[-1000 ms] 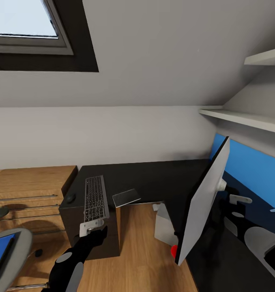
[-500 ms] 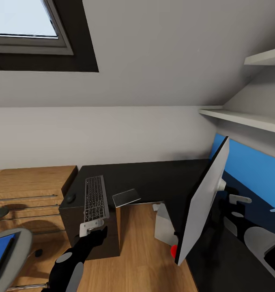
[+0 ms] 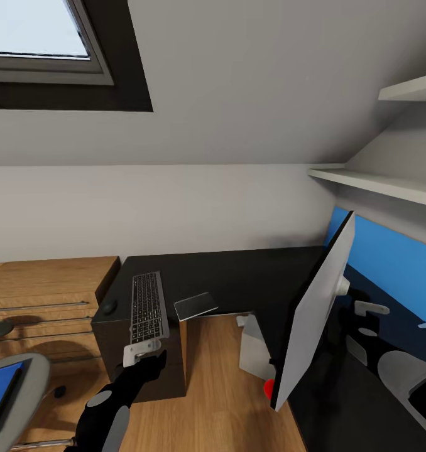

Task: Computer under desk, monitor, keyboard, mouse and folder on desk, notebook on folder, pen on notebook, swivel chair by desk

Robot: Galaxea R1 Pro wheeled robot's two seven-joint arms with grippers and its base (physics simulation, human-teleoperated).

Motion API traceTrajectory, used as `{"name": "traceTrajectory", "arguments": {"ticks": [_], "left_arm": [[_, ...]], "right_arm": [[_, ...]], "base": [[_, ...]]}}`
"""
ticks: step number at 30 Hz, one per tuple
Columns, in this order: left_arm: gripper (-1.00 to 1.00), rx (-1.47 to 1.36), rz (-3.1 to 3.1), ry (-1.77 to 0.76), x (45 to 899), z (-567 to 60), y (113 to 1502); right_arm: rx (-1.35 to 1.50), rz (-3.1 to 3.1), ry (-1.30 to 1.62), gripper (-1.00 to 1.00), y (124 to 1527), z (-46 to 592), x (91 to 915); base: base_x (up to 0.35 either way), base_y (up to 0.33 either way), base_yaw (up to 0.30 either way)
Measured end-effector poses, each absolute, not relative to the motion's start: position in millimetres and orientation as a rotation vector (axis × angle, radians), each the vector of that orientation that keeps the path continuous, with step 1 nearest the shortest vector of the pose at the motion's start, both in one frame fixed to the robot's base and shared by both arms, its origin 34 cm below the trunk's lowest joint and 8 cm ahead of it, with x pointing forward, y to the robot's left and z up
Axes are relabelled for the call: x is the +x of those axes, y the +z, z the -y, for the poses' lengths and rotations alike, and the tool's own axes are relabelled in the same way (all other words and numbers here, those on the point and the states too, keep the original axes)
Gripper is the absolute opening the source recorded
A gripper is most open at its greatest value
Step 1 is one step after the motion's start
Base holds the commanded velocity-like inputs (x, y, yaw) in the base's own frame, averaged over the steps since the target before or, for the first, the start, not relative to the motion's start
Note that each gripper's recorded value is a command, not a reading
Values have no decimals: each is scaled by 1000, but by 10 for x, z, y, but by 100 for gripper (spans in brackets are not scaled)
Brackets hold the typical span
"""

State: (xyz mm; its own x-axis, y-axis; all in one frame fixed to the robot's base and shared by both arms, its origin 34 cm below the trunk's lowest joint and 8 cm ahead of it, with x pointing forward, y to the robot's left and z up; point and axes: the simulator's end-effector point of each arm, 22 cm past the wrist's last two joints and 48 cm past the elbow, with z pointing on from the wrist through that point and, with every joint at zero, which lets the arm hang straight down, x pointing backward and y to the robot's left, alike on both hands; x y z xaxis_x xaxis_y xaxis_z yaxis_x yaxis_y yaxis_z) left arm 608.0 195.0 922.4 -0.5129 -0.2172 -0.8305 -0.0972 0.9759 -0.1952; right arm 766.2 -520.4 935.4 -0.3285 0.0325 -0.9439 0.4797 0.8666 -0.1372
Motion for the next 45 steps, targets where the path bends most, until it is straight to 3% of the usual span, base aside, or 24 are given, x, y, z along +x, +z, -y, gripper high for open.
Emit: {"name": "traceTrajectory", "arguments": {"ticks": [21, 45], "left_arm": [[100, -221, -2112, -151, 6081, -1948, 9222], [100, -220, -2113, -150, 6083, -1949, 9217]], "right_arm": [[383, -1865, -476, -100, 9353, 5210, 7662], [378, -1864, -472, -100, 9353, 5187, 7675]], "base": [[-29, 26, 0], [-311, 53, 0]]}}
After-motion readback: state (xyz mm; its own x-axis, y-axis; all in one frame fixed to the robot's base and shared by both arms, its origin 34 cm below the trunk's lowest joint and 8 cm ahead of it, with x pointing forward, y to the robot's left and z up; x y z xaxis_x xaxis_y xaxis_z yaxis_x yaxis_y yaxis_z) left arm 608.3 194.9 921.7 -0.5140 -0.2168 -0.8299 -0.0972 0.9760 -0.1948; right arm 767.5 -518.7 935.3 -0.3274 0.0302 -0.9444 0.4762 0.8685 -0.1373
